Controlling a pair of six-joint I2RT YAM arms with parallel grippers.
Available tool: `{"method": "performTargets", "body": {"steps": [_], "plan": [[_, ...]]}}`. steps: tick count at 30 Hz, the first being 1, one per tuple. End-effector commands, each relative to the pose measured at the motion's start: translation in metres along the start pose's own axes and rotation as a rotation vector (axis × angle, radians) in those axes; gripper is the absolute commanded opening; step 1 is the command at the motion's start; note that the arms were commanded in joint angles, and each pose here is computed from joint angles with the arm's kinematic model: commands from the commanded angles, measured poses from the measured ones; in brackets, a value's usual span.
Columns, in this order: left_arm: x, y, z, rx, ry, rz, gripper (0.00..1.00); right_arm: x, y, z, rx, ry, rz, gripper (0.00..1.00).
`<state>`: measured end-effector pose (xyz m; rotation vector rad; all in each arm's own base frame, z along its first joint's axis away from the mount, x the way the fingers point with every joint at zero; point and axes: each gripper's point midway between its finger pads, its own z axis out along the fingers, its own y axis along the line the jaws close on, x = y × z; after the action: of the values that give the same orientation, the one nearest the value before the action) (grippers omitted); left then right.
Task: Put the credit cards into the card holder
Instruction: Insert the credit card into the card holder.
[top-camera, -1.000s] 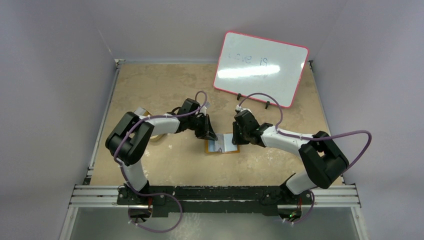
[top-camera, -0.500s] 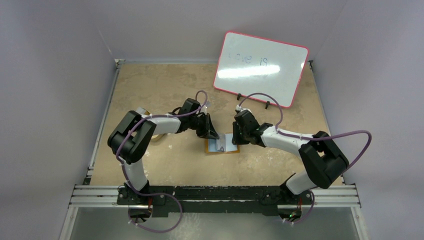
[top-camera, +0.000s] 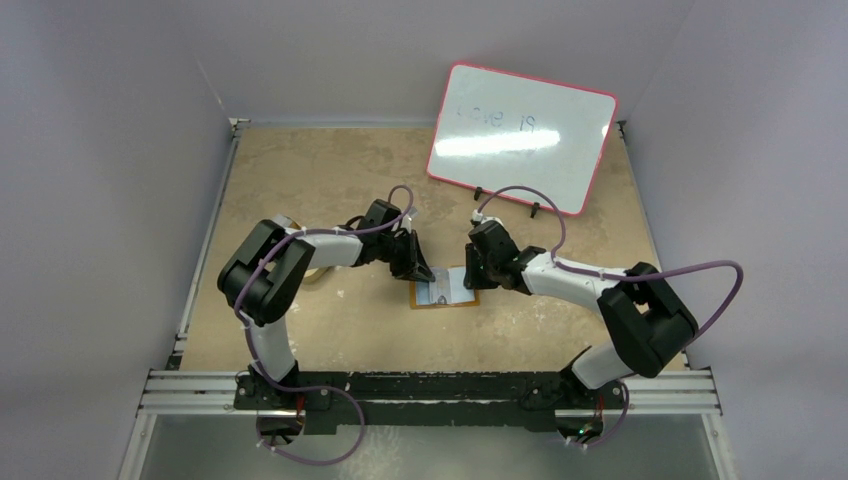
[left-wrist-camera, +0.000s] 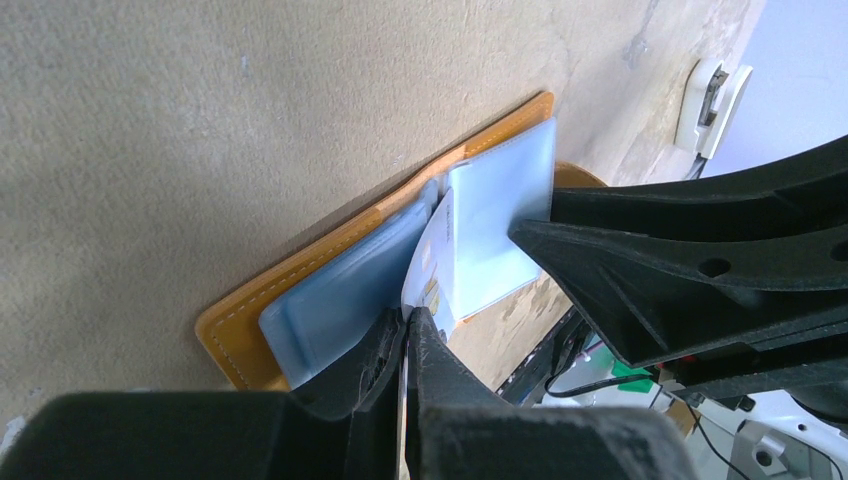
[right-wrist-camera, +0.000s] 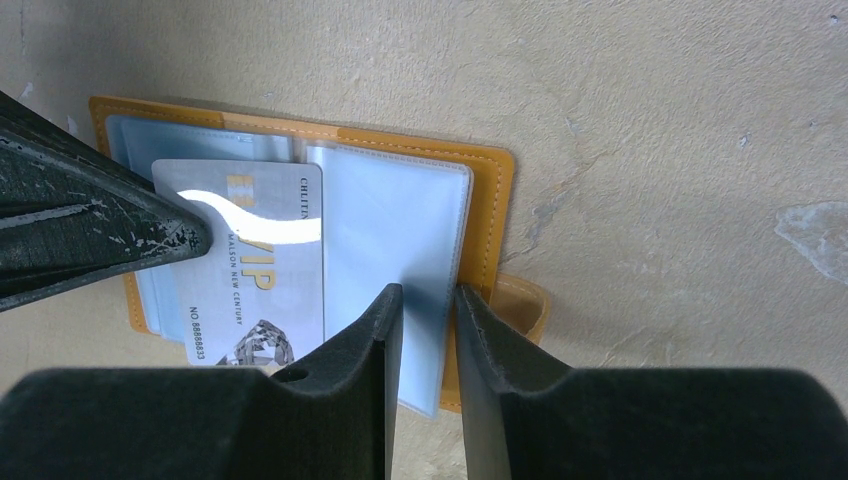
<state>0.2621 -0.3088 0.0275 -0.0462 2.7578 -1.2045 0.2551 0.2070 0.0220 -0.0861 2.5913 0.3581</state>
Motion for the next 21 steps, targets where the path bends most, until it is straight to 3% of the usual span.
{"method": "performTargets", "body": {"steps": [1, 21], "plan": [[-0.003, 0.01, -0.001, -0.07, -0.028, -0.011, 0.0, 0.001, -0.004, 0.001, 0.005, -0.009, 0.001, 0.28], [-0.015, 0.007, 0.019, -0.037, -0.043, 0.018, 0.0, 0.002, -0.003, 0.0, -0.003, -0.012, 0.028, 0.29]]}}
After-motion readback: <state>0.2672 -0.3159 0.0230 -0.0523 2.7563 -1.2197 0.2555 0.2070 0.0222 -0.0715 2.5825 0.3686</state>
